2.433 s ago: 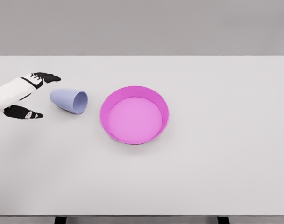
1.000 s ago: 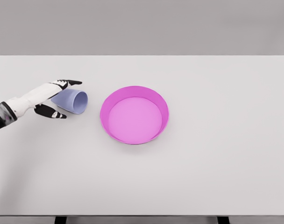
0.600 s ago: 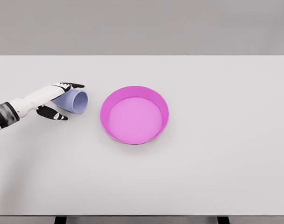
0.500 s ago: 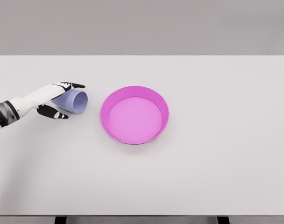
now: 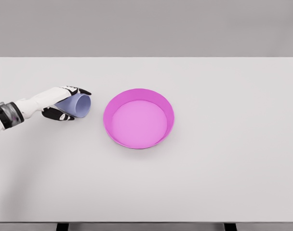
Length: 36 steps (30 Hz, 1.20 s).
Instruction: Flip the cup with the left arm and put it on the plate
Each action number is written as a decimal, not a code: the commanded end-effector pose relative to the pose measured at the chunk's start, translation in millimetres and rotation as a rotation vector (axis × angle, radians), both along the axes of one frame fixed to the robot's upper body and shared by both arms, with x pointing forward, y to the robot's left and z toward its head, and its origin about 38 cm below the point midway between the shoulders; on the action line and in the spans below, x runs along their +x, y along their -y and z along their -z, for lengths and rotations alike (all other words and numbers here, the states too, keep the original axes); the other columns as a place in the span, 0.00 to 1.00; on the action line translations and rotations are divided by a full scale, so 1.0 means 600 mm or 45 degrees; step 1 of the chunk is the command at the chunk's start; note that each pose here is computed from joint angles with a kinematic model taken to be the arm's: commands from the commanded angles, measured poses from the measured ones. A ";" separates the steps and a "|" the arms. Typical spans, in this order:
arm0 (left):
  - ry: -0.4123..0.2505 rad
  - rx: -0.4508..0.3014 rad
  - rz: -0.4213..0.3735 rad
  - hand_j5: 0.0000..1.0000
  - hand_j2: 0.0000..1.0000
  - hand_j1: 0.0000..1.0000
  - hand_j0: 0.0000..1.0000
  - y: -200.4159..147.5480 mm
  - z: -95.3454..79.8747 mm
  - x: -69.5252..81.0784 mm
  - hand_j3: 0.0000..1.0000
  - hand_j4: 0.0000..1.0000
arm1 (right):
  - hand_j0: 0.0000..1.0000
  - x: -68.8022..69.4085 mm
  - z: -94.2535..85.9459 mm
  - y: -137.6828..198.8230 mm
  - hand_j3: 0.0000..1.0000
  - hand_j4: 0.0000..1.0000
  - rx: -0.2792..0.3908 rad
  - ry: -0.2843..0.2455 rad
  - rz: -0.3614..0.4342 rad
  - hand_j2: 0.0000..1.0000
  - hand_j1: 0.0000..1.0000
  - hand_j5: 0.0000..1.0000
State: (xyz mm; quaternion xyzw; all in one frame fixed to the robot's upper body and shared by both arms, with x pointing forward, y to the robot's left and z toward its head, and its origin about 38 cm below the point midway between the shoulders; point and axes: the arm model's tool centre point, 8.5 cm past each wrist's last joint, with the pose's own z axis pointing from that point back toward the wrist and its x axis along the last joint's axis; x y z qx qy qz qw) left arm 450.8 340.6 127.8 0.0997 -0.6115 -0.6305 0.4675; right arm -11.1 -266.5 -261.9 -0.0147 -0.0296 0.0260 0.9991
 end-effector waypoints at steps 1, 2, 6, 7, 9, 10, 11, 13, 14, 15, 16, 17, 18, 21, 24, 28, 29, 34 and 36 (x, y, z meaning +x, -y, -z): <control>-0.008 0.014 -0.013 0.84 0.84 0.84 0.84 -0.005 0.004 0.002 0.84 0.84 | 1.00 0.000 0.000 0.000 1.00 1.00 0.000 0.000 0.000 1.00 1.00 1.00; -0.015 0.015 -0.023 0.83 0.83 0.83 0.83 -0.009 0.007 0.003 0.83 0.83 | 1.00 0.000 0.000 0.000 1.00 1.00 0.000 0.000 0.000 1.00 1.00 1.00; -0.014 0.007 -0.020 0.78 0.78 0.78 0.78 -0.004 0.007 0.005 0.78 0.78 | 1.00 0.000 0.000 0.000 1.00 1.00 0.000 0.000 0.000 1.00 1.00 1.00; -0.014 0.007 -0.020 0.77 0.77 0.77 0.77 -0.004 0.007 0.005 0.77 0.77 | 1.00 0.000 0.000 0.000 1.00 1.00 0.000 0.000 0.000 1.00 1.00 1.00; -0.011 0.001 -0.021 0.75 0.75 0.75 0.75 -0.004 0.005 0.006 0.75 0.75 | 1.00 0.000 0.000 0.000 1.00 1.00 0.000 0.000 0.000 1.00 1.00 1.00; -0.007 -0.004 -0.017 0.73 0.73 0.73 0.73 -0.003 0.003 0.006 0.73 0.73 | 1.00 0.000 0.000 0.000 1.00 1.00 0.000 0.000 0.000 1.00 1.00 1.00; -0.008 -0.005 -0.018 0.72 0.72 0.72 0.72 -0.002 0.002 0.006 0.72 0.72 | 1.00 0.000 0.000 0.000 1.00 1.00 0.000 0.000 0.000 1.00 1.00 1.00; -0.005 -0.013 -0.018 0.68 0.68 0.68 0.68 -0.002 0.001 0.006 0.68 0.68 | 1.00 0.000 0.000 0.000 1.00 1.00 0.000 0.000 0.000 1.00 1.00 1.00; -0.007 -0.020 -0.021 0.68 0.68 0.68 0.68 -0.002 0.001 0.006 0.68 0.68 | 1.00 0.000 0.000 0.000 1.00 1.00 0.000 0.000 0.000 1.00 1.00 1.00; -0.008 -0.041 -0.023 0.68 0.68 0.68 0.68 -0.002 0.000 0.006 0.68 0.68 | 1.00 0.000 0.000 0.000 1.00 1.00 0.000 0.000 0.000 1.00 1.00 1.00; -0.008 -0.051 -0.023 0.68 0.68 0.68 0.68 -0.001 -0.001 0.006 0.68 0.68 | 1.00 0.000 0.000 0.000 1.00 1.00 0.000 0.000 0.000 1.00 1.00 1.00; -0.009 -0.061 -0.026 0.67 0.67 0.67 0.67 -0.002 -0.002 0.006 0.67 0.67 | 1.00 0.000 0.000 0.000 1.00 1.00 0.000 0.000 0.000 1.00 1.00 1.00; -0.008 -0.069 -0.026 0.67 0.67 0.67 0.67 -0.001 -0.003 0.006 0.67 0.67 | 1.00 0.000 0.000 0.000 1.00 1.00 0.000 0.000 0.000 1.00 1.00 1.00; -0.012 -0.100 -0.032 0.63 0.63 0.63 0.63 -0.002 -0.004 0.006 0.63 0.63 | 1.00 0.000 0.000 0.000 1.00 1.00 0.000 0.000 0.000 1.00 1.00 1.00; -0.010 -0.108 -0.033 0.63 0.63 0.63 0.63 -0.002 -0.006 0.006 0.63 0.63 | 1.00 0.000 0.000 0.000 1.00 1.00 0.000 0.000 0.000 1.00 1.00 1.00; -0.018 -0.164 -0.039 0.63 0.63 0.63 0.63 -0.002 -0.010 0.006 0.63 0.63 | 1.00 0.000 0.000 0.000 1.00 1.00 0.000 0.000 0.000 1.00 1.00 1.00; -0.027 -0.184 -0.038 0.63 0.63 0.63 0.63 -0.001 -0.009 0.005 0.63 0.63 | 1.00 0.000 0.000 0.000 1.00 1.00 0.000 0.000 0.000 1.00 1.00 1.00; -0.044 -0.240 -0.003 0.63 0.63 0.63 0.63 0.016 -0.011 0.001 0.63 0.63 | 1.00 0.000 0.000 0.000 1.00 1.00 0.000 0.000 0.000 1.00 1.00 1.00; -0.054 -0.267 0.015 0.63 0.63 0.63 0.63 0.026 -0.010 -0.001 0.63 0.63 | 1.00 0.000 0.000 0.000 1.00 1.00 0.000 0.000 0.000 1.00 1.00 1.00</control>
